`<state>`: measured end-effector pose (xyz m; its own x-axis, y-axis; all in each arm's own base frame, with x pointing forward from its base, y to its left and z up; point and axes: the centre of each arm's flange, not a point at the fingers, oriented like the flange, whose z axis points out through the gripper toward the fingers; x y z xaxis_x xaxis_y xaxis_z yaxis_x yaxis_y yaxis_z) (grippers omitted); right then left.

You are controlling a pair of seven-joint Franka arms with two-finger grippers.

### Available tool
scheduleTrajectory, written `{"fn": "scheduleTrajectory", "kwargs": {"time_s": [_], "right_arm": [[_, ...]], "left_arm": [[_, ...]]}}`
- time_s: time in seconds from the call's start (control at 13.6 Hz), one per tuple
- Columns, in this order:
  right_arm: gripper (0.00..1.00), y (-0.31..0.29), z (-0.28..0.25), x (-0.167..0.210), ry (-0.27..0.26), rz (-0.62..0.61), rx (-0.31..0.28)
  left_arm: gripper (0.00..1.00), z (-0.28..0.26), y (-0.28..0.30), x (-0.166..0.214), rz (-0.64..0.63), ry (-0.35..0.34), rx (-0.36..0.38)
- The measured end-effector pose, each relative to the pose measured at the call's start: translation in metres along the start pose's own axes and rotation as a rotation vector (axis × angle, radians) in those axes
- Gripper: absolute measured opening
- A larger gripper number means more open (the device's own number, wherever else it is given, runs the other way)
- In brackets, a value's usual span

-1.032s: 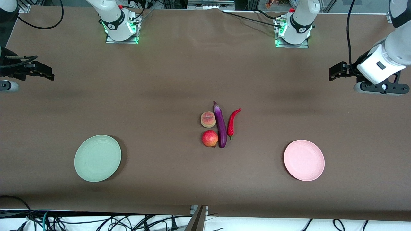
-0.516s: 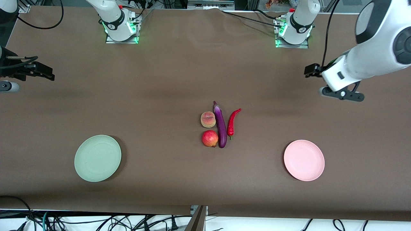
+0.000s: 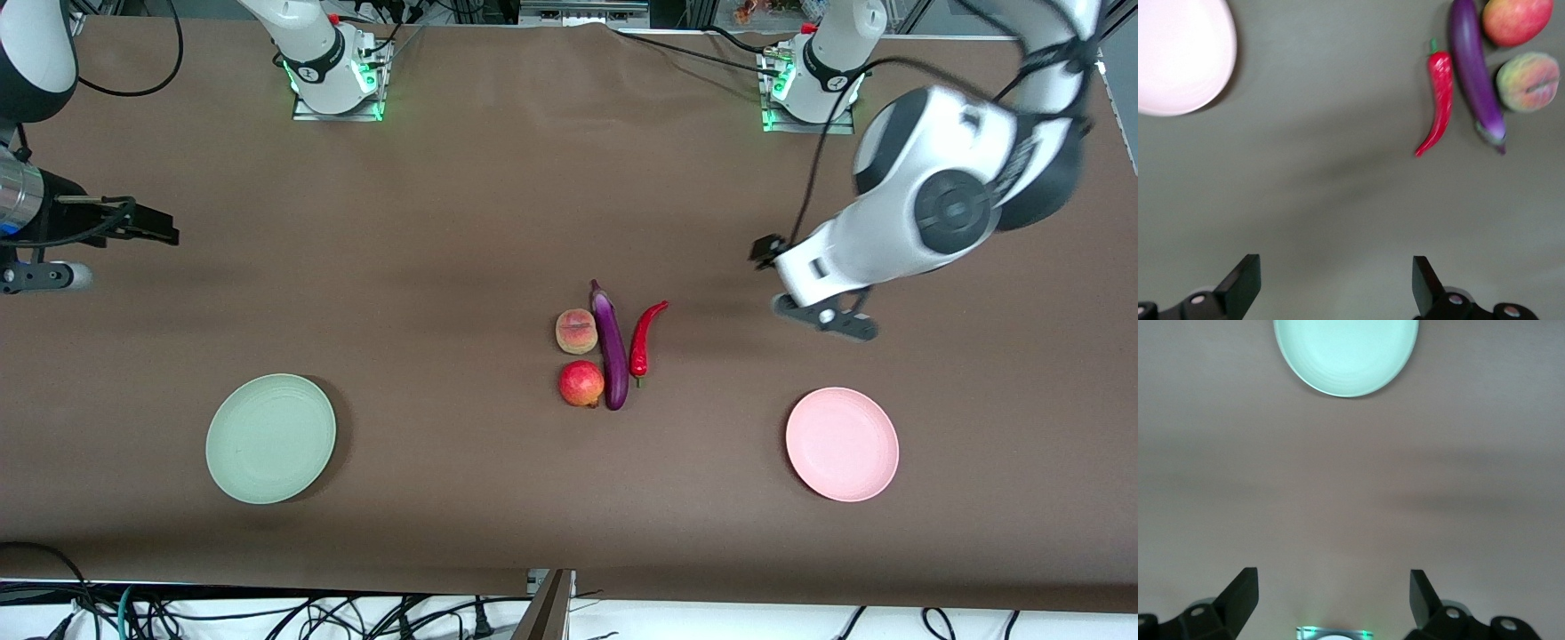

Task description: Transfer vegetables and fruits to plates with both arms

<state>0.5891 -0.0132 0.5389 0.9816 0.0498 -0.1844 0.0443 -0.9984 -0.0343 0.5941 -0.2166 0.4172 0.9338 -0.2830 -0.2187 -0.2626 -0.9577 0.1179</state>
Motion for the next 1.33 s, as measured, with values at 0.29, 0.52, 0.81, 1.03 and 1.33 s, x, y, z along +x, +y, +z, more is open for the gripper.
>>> {"fn": "scheduleTrajectory", "kwargs": {"time_s": [0.29,0.52,0.81,1.03,1.33], "right_arm": [[1.00,-0.040,0.017,0.032,0.067,-0.059,0.022],[1.00,-0.098,0.046,0.060,0.105,0.011,0.097],[1.00,-0.149,0.090,0.088,0.120,0.058,0.177],[1.00,-0.189,0.114,0.098,0.141,0.066,0.179],[1.00,-0.246,0.146,0.104,0.179,0.030,0.180]], "left_arm": [[1.00,0.086,0.047,0.043,0.038,0.033,-0.032],[1.00,0.159,0.082,0.063,0.097,0.066,-0.035],[0.97,0.233,0.116,0.063,0.227,0.126,0.051],[0.92,0.247,0.127,0.063,0.250,0.160,0.043],[0.48,0.245,0.127,0.064,0.313,0.186,0.107]]}}
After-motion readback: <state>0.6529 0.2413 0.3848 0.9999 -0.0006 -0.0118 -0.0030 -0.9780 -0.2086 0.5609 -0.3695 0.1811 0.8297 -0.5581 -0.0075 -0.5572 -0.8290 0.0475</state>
